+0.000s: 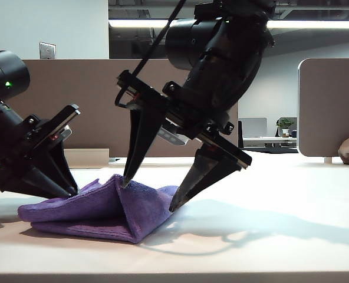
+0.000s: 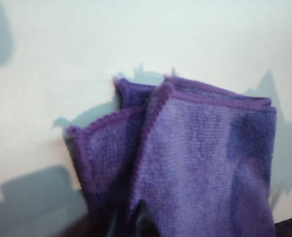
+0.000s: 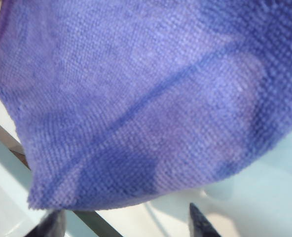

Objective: Fold the bottom of the cloth upward, then fold it vertically to form a square shape.

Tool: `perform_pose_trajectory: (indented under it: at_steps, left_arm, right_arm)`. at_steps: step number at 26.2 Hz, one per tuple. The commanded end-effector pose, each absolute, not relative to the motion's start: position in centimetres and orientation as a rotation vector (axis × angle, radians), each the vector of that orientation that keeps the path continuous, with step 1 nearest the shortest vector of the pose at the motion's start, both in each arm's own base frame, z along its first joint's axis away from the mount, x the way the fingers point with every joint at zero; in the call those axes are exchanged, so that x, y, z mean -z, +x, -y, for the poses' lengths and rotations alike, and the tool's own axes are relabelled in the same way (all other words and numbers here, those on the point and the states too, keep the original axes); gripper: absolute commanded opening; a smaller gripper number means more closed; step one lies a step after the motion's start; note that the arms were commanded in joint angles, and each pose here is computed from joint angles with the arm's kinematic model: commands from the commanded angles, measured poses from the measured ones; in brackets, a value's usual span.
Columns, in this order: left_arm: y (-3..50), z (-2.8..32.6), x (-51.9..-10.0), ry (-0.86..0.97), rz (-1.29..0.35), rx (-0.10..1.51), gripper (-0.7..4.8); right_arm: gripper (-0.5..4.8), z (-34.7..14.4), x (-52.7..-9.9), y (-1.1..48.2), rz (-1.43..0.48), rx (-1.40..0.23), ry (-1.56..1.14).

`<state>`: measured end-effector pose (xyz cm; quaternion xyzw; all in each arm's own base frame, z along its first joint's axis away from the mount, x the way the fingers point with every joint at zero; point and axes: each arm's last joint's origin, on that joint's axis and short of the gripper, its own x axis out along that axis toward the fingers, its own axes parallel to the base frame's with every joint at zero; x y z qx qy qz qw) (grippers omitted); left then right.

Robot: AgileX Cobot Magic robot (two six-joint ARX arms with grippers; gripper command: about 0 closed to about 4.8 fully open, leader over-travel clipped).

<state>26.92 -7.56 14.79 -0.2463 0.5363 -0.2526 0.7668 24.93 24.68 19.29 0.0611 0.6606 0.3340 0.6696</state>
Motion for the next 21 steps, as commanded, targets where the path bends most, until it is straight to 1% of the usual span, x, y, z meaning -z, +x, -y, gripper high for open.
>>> perform_pose_trajectory:
  at_steps: [1, 5, 10, 12, 15, 17, 21]
  left_arm:
    - [27.2, 7.6, -15.1, -0.546, -1.136, 0.558, 0.57]
    - [27.2, 7.6, -15.0, -0.546, -1.139, 0.557, 0.57]
    - [27.1, 7.6, -15.0, -0.548, -1.151, 0.554, 0.57]
    - [27.1, 7.6, -15.0, -0.55, -1.156, 0.555, 0.57]
    - [27.0, 7.6, -15.0, -0.556, -1.164, 0.564, 0.57]
    - [27.0, 7.6, -15.0, -0.556, -1.164, 0.564, 0.57]
    - [27.0, 7.6, -14.9, -0.556, -1.164, 0.564, 0.57]
  right_arm:
    - [3.19, -24.8, -19.8, 25.0, -1.465, -0.771, 0.149]
    - [3.2, -25.0, -20.0, 25.0, -1.467, -0.817, 0.182]
    - [3.32, -25.2, -20.1, 25.2, -1.445, -0.821, 0.202]
    - [3.39, -25.2, -20.1, 25.3, -1.442, -0.816, 0.203]
    - [3.37, -25.1, -19.8, 25.6, -1.414, -0.767, 0.175]
    - [3.33, -25.2, -19.3, 25.6, -1.429, -0.769, 0.178]
    - [2.64, -25.3, -18.2, 25.6, -1.481, -0.746, 0.165]
